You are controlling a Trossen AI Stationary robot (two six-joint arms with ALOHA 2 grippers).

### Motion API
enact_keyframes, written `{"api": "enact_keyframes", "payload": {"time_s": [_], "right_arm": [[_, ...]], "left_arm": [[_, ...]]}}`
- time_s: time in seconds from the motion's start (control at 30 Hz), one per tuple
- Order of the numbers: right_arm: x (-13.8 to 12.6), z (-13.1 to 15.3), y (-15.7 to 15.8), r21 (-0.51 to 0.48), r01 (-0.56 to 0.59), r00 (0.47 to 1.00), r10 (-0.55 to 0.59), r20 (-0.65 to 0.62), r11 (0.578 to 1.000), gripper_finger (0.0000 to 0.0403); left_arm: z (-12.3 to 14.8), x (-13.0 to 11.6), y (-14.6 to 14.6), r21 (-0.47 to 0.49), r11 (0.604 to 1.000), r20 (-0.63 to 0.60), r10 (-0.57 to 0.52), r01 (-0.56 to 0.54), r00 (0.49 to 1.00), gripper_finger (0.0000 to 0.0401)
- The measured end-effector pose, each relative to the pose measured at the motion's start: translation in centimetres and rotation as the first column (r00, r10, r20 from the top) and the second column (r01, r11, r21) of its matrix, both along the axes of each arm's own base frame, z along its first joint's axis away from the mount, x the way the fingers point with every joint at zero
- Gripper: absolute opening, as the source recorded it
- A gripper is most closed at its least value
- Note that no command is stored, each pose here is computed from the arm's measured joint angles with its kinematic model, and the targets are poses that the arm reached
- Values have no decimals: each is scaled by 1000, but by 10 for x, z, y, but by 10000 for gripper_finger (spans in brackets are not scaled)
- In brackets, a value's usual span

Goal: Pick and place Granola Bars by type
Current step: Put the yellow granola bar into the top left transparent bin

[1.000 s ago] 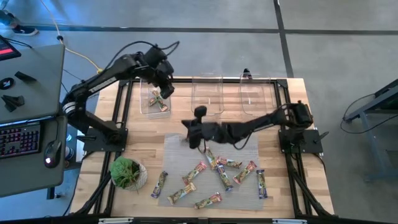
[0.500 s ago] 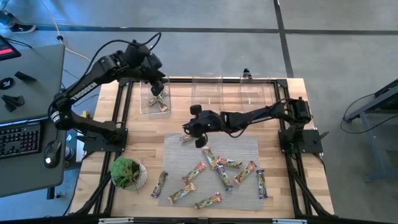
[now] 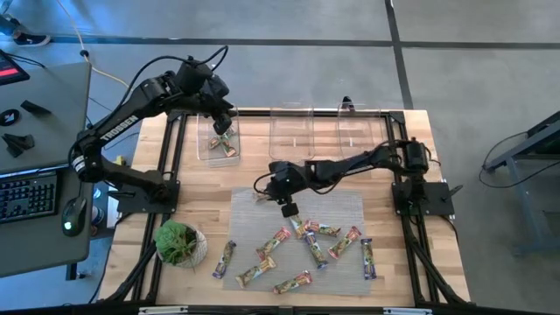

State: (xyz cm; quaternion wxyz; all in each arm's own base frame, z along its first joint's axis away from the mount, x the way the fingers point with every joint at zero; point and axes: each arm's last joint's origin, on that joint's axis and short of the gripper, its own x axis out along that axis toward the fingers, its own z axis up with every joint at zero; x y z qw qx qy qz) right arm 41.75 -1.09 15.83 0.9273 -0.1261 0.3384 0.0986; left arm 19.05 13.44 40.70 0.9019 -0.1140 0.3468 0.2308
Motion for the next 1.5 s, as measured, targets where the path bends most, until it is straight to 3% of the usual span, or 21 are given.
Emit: {"api": "enact_keyframes", "payload": {"time_s": [0.33,0.6,0.87,1.33,1.5], "right_arm": [[7,-39,-20,-16,78,996,-78,-49,997,138],[8,-46,-23,-3,63,996,-63,-60,998,138],[7,-49,-25,-86,110,991,-116,-72,990,135],[10,-45,-7,-153,82,996,-88,-32,985,35],[10,-24,2,-205,97,995,-94,23,974,33]], "left_arm": [[0,0,0,-8,1000,5,-3,3,1000,135],[0,0,0,-2,1000,1,-9,9,1000,135],[0,0,0,3,1000,-2,-6,6,1000,135],[0,0,0,5,1000,-3,-3,3,1000,135],[0,0,0,4,1000,-4,-3,3,1000,135]]}}
